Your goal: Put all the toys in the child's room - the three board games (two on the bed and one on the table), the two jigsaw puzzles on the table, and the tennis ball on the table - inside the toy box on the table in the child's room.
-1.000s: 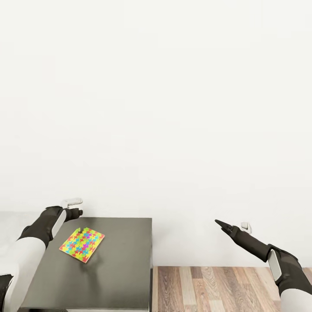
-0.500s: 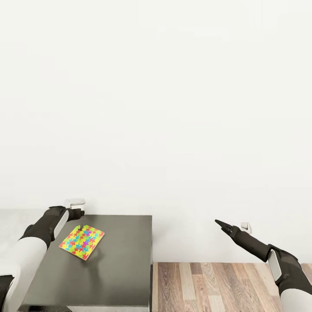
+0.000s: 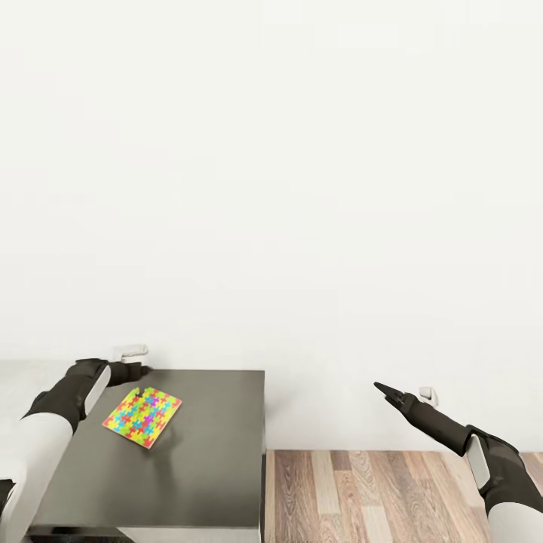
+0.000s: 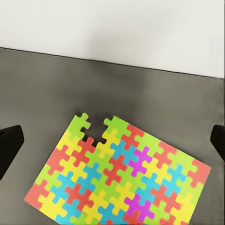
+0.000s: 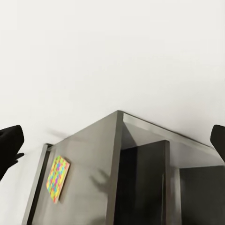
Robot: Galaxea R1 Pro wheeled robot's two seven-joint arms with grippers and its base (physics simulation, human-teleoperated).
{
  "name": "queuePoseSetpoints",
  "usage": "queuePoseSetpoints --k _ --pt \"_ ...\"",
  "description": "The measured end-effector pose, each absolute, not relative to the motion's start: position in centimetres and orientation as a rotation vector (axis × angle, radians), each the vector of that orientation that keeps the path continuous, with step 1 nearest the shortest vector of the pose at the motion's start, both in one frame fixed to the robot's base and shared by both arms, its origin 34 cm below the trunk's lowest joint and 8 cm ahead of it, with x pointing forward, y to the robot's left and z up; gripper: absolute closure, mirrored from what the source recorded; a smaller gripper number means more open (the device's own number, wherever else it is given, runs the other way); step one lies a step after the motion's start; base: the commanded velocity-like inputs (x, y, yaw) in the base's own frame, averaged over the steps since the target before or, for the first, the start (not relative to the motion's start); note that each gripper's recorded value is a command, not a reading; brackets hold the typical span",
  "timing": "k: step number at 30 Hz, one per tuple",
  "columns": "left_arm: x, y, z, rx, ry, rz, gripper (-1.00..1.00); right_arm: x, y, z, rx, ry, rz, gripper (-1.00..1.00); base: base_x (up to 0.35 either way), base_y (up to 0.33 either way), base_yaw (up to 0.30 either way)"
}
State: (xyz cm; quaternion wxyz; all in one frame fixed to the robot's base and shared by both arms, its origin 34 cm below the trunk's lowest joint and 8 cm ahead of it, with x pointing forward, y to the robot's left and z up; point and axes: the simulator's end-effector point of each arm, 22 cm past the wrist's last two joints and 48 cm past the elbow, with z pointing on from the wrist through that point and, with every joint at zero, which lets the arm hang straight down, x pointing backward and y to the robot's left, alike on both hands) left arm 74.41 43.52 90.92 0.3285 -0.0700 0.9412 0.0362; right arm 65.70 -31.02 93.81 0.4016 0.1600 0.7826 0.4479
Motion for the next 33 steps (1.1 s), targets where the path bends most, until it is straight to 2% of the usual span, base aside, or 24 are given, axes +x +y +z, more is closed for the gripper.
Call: queuePoseSetpoints --k 6,33 --pt "74.0 44.0 91.4 -0.125 2.461 -0.073 -1.00 65.6 -31.0 93.3 0.411 1.987 1.132 -1.00 0.000 0.000 0.000" --pt "73.8 44.2 89.0 -0.113 2.488 -0.074 -1.00 65.2 -31.0 90.8 0.440 2.026 1.131 -1.00 0.000 0.000 0.000"
